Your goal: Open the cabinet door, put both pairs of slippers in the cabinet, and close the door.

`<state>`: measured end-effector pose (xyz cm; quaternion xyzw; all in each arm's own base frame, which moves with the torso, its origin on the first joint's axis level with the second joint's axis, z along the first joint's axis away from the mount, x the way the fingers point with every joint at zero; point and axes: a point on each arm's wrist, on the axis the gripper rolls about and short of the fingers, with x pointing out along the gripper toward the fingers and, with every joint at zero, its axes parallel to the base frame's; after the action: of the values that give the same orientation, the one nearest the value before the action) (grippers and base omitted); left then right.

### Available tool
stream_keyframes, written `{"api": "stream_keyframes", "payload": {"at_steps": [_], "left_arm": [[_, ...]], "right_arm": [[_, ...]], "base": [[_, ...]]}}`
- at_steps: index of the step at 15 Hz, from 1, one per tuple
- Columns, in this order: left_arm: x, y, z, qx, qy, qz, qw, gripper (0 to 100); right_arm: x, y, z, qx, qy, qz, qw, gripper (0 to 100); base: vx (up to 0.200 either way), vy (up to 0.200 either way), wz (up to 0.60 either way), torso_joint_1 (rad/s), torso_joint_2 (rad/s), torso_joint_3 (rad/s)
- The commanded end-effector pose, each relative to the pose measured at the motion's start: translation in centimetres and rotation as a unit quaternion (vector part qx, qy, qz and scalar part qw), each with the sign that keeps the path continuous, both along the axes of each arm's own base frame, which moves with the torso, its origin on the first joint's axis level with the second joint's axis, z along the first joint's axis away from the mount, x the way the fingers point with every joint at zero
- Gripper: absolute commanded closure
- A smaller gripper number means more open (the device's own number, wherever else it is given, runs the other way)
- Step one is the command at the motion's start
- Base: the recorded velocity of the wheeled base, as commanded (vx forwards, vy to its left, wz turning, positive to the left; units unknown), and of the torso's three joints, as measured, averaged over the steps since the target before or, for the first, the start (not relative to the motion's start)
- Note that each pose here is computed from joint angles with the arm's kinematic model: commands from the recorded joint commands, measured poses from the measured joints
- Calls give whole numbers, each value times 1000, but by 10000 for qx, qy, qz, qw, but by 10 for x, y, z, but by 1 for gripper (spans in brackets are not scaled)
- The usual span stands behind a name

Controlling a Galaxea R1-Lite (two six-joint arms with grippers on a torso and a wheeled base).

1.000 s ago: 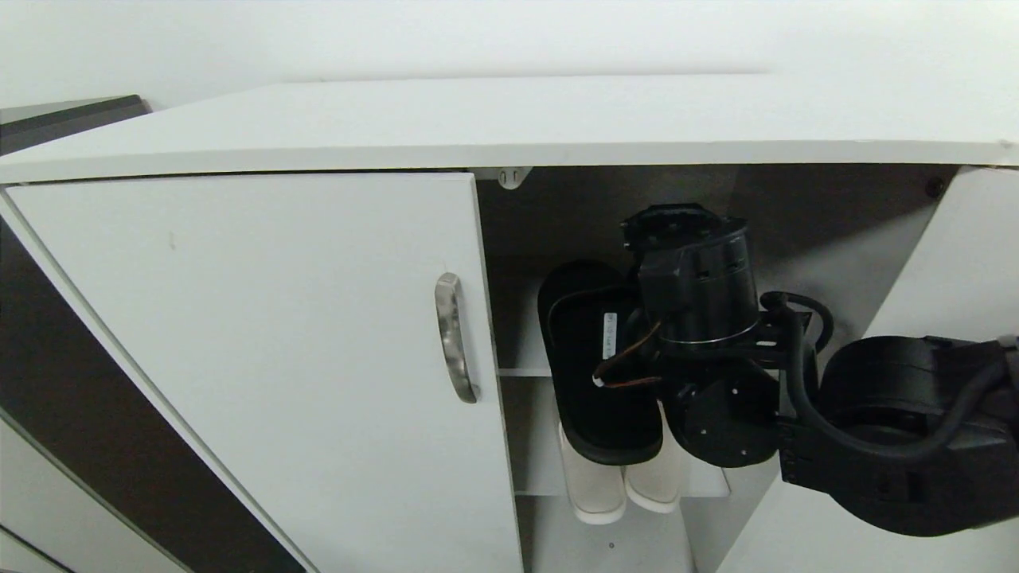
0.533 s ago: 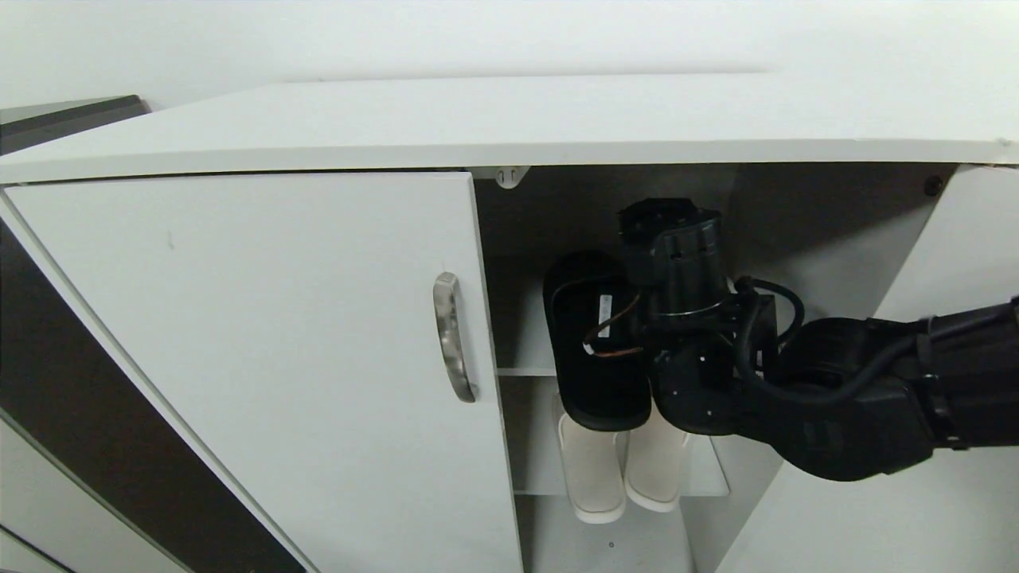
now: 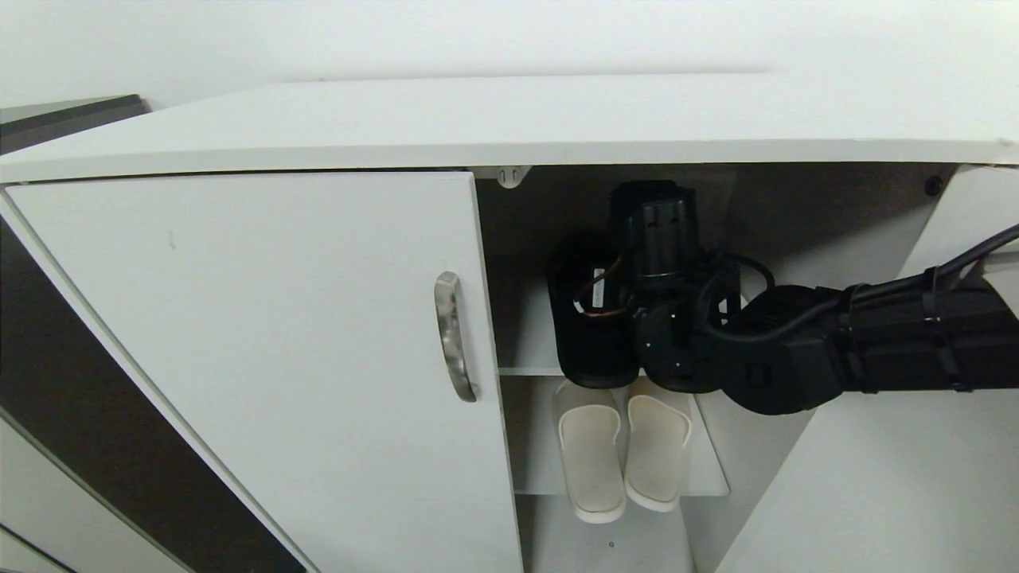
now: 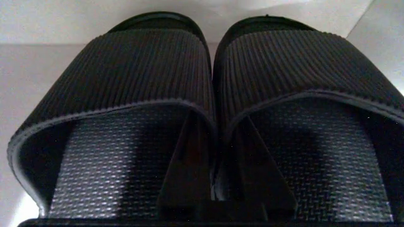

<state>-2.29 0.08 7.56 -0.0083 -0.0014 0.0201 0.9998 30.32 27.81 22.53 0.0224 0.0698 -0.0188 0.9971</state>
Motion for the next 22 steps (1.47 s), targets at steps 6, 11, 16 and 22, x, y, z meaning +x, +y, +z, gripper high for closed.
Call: {"api": "stream_keyframes", "payload": {"at_steps": [6,11,16,22], "left_arm": [[0,0,0,-9,5,6,10000,100],[0,0,0,-9,5,6,10000,100],[0,0,0,-9,5,6,10000,100],[0,0,0,-1,5,6,10000,100]], "right_arm": [[6,2,-6,-22,42,-19,10000,100],[6,2,-8,-21,63,-23,10000,100],[0,1,-12,-97,139,15,9999,0],[-50,-13,2,-94,124,330,9993,0]], "base": [[0,0,0,0,0,0],[0,0,0,0,0,0],[0,0,0,0,0,0],[0,0,0,0,0,0]]}}
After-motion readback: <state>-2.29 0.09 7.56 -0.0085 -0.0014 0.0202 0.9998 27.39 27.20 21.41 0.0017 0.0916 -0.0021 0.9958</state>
